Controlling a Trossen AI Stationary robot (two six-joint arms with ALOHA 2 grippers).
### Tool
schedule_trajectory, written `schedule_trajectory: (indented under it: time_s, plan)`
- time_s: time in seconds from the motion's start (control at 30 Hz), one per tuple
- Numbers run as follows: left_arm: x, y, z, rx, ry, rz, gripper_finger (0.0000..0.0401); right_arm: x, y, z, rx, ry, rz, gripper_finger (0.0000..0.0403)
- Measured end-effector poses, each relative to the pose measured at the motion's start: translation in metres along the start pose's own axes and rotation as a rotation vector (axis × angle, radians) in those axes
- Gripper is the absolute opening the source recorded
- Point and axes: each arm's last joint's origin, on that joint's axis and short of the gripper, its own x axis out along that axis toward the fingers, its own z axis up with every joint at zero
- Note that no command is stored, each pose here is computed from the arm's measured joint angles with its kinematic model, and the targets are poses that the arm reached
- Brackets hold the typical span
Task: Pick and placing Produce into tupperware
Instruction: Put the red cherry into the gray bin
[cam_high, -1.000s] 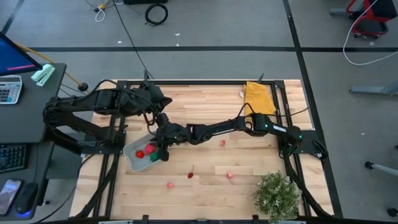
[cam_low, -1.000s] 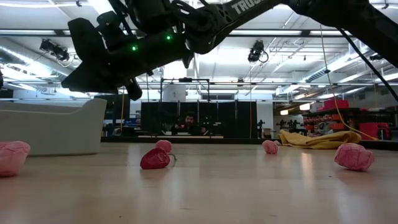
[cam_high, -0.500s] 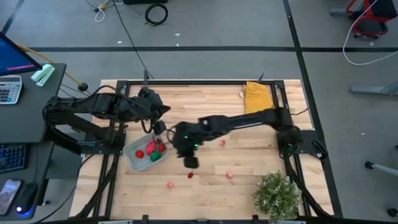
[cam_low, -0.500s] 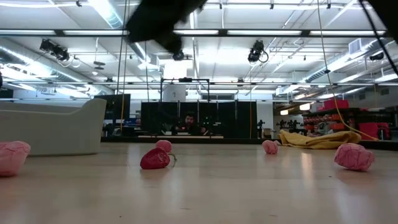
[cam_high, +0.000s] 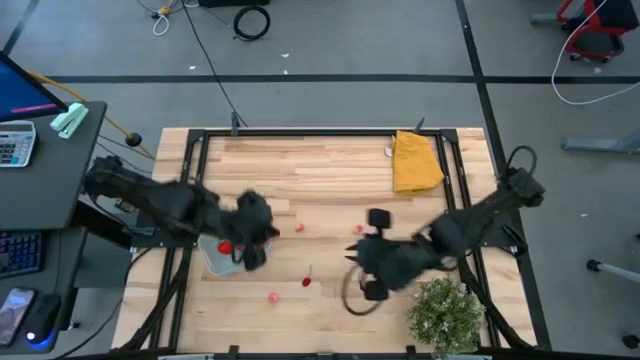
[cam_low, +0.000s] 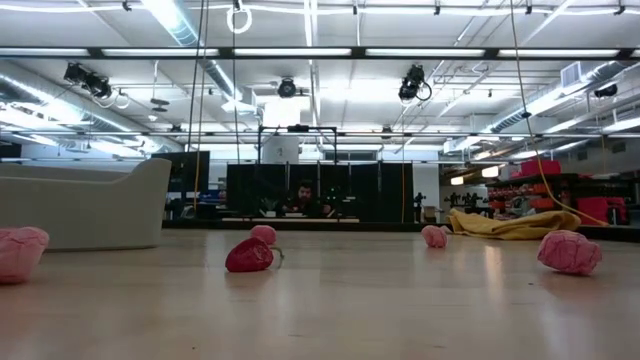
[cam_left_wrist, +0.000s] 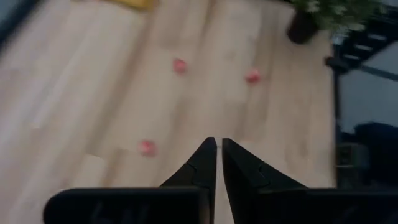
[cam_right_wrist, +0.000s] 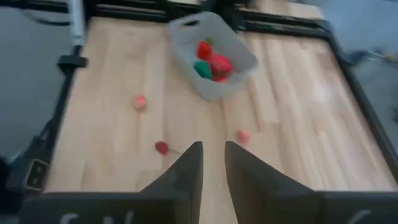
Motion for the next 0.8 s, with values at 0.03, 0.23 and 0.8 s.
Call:
schedule_trajectory:
  time_s: [0.03, 0.23, 0.8]
  plan:
    - [0.005, -0.008, -0.003, 0.008, 0.018, -0.01, 0.0036, -0.003, 0.004, -0.009, 0.023, -0.006, -0.029, 0.0075]
    - [0.052, -0.055, -0.032, 0.103, 0.137, 0.006, 0.0054, -0.011, 0.023, -0.074, 0.151, -0.055, -0.181, 0.0075]
    - [0.179, -0.059, -0.055, -0.06, 0.3, 0.131, 0.0208, -0.014, 0.014, -0.126, 0.27, -0.063, -0.224, 0.0073]
